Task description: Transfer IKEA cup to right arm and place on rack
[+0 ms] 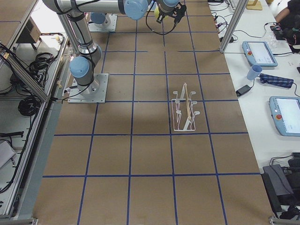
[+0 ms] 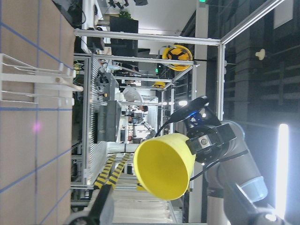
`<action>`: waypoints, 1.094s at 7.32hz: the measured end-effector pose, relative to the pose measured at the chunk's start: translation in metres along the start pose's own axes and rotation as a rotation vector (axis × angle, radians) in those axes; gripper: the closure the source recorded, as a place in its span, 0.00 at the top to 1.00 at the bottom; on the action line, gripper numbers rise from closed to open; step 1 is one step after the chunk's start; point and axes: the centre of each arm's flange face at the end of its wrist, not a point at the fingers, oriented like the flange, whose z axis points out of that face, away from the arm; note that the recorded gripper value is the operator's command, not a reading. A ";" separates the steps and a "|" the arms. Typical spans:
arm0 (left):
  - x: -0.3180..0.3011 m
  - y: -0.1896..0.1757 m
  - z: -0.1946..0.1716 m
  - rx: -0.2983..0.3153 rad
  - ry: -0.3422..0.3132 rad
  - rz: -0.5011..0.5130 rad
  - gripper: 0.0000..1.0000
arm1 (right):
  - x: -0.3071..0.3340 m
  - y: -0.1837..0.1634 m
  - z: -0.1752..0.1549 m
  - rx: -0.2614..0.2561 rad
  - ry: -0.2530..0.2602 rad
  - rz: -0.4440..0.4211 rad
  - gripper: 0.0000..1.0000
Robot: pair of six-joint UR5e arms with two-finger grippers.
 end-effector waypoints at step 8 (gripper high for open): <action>0.010 -0.022 -0.057 -0.062 -1.316 0.181 1.00 | 0.084 -0.108 -0.034 0.268 0.829 -0.348 0.05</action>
